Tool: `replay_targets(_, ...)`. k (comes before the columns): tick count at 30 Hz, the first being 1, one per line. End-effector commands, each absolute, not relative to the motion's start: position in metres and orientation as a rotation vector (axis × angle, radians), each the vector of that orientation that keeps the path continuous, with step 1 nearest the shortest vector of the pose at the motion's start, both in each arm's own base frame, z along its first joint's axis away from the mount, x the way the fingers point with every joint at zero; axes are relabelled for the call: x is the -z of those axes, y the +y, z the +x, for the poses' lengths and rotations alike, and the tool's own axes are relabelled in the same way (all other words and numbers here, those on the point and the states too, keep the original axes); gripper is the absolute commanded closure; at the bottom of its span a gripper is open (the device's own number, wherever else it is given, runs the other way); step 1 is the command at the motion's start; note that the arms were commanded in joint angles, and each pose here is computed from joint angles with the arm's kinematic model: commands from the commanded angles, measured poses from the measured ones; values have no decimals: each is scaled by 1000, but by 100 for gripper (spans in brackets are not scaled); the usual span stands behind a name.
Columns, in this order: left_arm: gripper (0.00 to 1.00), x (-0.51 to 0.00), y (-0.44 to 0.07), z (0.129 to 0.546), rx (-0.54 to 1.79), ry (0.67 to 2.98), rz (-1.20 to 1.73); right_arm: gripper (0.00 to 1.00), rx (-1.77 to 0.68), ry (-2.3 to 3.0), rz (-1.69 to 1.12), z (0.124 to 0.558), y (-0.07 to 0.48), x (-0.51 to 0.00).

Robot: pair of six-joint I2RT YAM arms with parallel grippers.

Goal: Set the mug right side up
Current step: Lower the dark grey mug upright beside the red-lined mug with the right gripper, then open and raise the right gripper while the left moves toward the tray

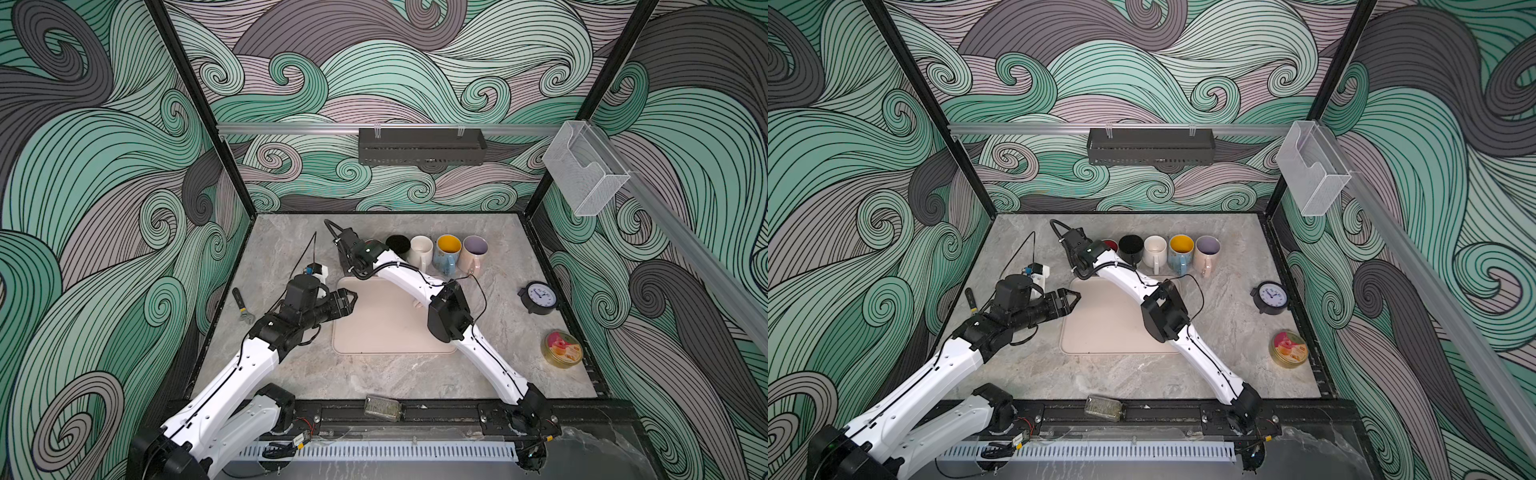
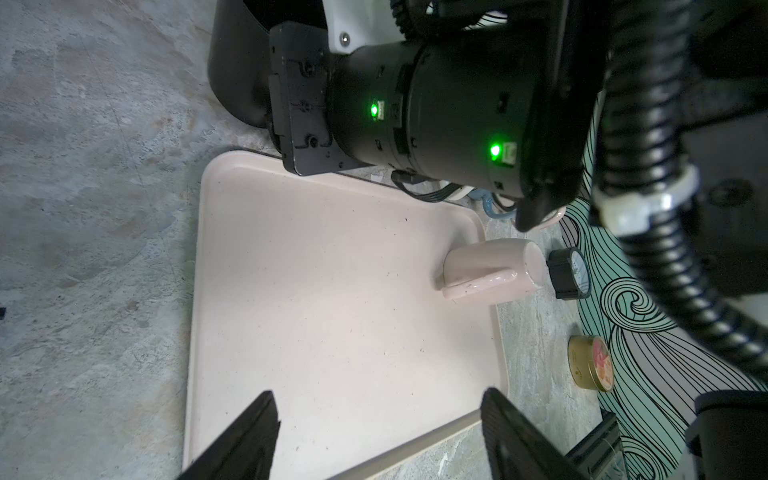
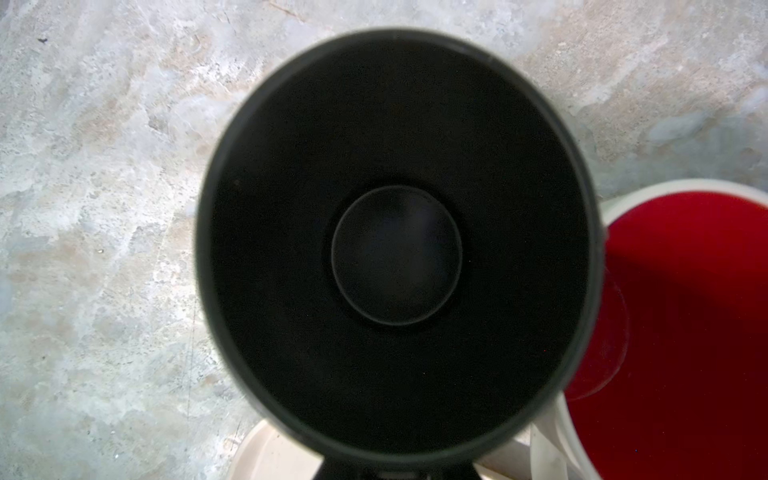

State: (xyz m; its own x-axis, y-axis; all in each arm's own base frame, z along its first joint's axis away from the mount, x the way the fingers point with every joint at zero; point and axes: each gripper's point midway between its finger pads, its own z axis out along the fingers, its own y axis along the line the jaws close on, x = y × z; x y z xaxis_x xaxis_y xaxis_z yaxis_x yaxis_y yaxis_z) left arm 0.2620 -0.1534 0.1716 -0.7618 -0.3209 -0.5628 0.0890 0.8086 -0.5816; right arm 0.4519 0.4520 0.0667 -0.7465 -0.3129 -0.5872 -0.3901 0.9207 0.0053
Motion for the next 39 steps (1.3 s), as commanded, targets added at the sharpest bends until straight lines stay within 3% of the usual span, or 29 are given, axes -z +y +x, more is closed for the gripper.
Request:
replay_targets(1, 22, -174, -158, 263, 801, 2303, -146, 81, -190, 2407, -421, 460, 448, -106)
replay_targets(18, 21, -171, -158, 263, 782, 2303, -117, 60, -302, 2394, -460, 436, 443, -151)
replay_targets(31, 22, -164, -164, 272, 750, 2321, -68, 60, -513, 2229, -504, 396, 419, -224)
replay_targets(39, 22, -165, -171, 275, 696, 2343, 2, 61, -487, 2141, -423, 369, 364, -221)
